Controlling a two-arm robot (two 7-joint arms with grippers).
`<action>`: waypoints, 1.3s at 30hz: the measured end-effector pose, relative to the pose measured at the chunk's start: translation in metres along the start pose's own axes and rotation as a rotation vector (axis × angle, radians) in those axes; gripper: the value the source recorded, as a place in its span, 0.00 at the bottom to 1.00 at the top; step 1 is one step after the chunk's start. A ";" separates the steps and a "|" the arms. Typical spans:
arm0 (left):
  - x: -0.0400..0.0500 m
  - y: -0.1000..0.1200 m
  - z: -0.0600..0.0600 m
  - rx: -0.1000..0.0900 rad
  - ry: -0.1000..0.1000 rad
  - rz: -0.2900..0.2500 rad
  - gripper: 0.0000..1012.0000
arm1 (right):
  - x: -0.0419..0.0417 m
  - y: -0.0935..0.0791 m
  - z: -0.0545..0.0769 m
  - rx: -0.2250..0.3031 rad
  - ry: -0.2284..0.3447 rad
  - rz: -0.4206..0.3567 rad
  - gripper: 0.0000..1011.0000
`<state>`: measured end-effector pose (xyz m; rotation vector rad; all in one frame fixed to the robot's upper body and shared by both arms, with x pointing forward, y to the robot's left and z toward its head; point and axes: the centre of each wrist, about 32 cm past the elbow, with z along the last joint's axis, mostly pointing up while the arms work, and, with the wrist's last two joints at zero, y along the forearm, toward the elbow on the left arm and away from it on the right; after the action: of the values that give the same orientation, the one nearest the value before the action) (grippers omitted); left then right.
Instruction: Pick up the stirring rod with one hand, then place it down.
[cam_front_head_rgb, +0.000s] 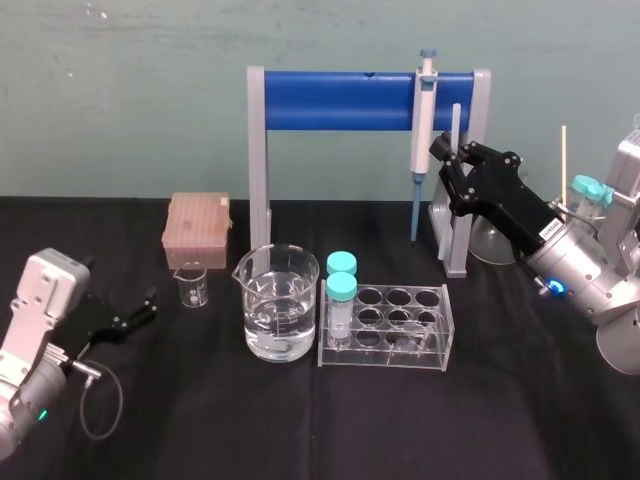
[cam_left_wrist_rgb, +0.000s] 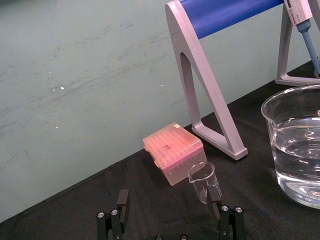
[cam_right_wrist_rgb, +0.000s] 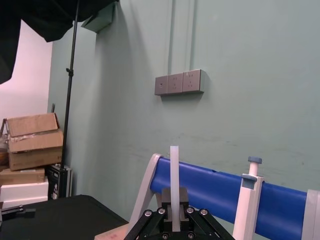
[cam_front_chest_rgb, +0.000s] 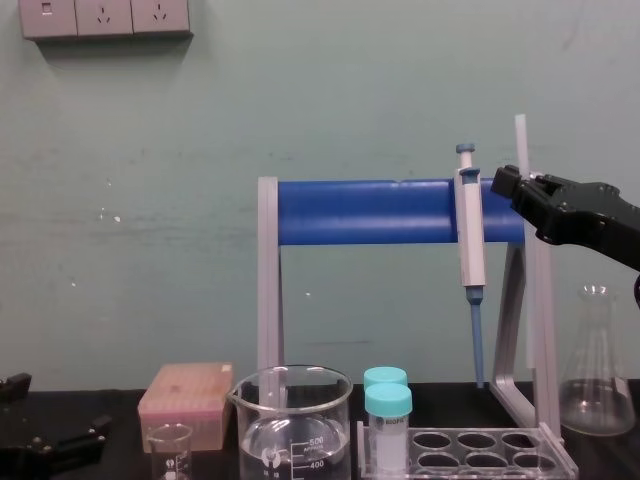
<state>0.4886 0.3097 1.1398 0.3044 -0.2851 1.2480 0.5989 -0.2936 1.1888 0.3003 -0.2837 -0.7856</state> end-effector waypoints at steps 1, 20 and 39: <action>0.0000 0.000 0.000 0.000 0.000 0.000 0.99 | 0.0000 0.000 0.000 0.000 0.000 0.000 0.07; 0.0000 0.000 0.000 0.000 0.000 0.000 0.99 | 0.0002 0.001 0.001 0.005 -0.002 0.003 0.07; 0.0000 0.000 0.000 0.000 0.000 0.000 0.99 | 0.0002 0.001 0.001 0.005 -0.002 0.003 0.07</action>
<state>0.4886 0.3097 1.1398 0.3045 -0.2851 1.2479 0.5993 -0.2933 1.1897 0.3034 -0.2879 -0.7822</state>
